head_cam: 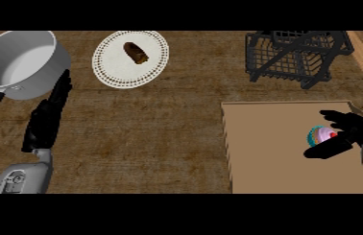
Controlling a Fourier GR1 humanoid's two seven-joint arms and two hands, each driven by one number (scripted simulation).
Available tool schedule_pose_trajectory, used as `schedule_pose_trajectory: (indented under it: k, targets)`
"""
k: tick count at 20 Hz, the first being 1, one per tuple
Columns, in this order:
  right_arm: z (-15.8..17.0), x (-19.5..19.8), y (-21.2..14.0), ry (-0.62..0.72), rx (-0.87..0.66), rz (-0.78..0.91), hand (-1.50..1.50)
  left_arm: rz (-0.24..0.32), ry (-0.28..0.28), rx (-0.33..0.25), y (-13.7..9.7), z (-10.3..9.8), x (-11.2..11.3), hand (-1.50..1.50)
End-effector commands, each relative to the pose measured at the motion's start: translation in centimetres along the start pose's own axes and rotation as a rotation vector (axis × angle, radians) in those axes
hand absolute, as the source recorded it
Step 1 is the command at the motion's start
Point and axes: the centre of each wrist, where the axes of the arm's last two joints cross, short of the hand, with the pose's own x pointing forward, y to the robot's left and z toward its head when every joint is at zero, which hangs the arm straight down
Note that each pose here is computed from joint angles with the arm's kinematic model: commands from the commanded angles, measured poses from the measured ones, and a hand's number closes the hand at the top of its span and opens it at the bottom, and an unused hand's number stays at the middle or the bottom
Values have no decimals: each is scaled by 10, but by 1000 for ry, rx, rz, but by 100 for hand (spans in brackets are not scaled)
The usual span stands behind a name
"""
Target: Pick the cupcake from the tray and place it in the tiered basket
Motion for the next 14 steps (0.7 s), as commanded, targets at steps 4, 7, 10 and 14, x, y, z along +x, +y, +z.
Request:
schedule_pose_trajectory:
  k: [4,7,10,14]
  targets:
    - [0,9,1,-69,83,242,150,3,11,1,3,-3,5,0]
    - [-4,3,9,-81,28,231,150,-2,-14,-7,4,7,13,0]
    - [3,21,2,-96,45,94,150,-7,8,-4,-9,-4,-2,0]
    - [20,65,33,-190,7,73,150,9,-14,-12,8,-4,12,0]
